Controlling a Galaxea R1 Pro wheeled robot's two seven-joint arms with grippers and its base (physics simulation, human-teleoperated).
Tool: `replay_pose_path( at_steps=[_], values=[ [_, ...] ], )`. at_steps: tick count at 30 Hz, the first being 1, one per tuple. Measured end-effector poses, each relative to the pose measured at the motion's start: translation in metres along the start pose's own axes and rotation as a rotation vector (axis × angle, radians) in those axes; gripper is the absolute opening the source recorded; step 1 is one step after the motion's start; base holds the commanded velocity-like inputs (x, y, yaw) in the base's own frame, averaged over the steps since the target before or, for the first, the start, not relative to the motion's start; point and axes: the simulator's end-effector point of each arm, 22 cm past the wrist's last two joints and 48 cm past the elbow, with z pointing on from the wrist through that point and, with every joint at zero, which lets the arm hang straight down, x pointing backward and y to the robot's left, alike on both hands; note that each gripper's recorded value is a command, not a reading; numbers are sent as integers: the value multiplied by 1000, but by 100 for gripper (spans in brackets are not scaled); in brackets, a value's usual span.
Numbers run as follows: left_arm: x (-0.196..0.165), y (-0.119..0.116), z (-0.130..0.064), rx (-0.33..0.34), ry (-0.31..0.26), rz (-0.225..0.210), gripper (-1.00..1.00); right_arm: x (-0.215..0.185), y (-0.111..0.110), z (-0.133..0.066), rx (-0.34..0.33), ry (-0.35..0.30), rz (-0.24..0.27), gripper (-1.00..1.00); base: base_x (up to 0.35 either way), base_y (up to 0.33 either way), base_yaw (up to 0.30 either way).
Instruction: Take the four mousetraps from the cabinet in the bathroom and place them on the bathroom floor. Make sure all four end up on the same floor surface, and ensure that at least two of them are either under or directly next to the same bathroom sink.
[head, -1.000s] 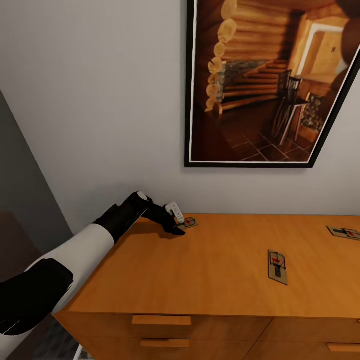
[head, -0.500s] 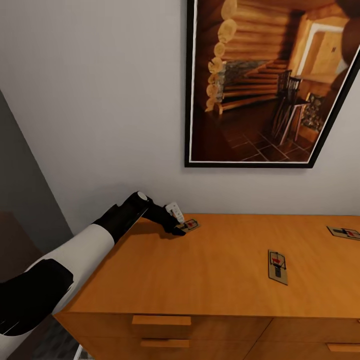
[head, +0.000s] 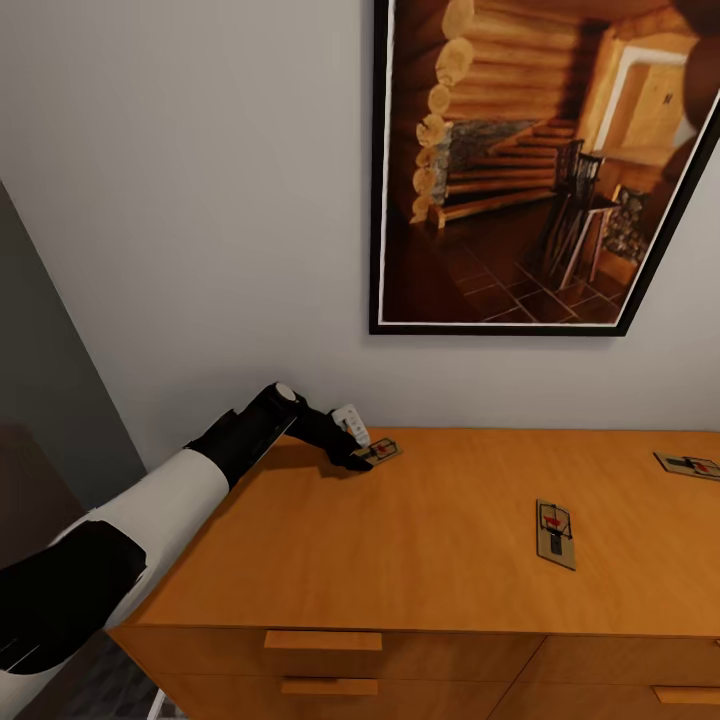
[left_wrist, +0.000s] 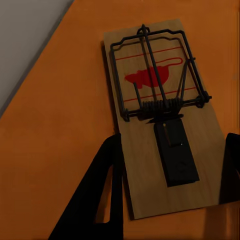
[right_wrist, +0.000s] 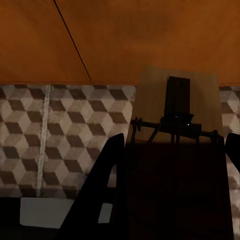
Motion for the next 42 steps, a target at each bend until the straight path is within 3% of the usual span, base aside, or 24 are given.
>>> replay_pose_path(
  at_steps=[17, 25, 42],
  values=[
    [-23, -1, -8, -12, -39, 44, -100, 0, 4, 0, -3, 0, 4, -100, 0, 0, 0],
    [-23, -1, -8, -13, -40, 45, -100, 1, 4, 0, -3, 0, 5, -100, -12, -1, 0],
    [-20, -1, -6, -11, -34, 40, -100, 1, 3, 0, -2, 1, 4, -100, -273, -116, 0]
  ],
)
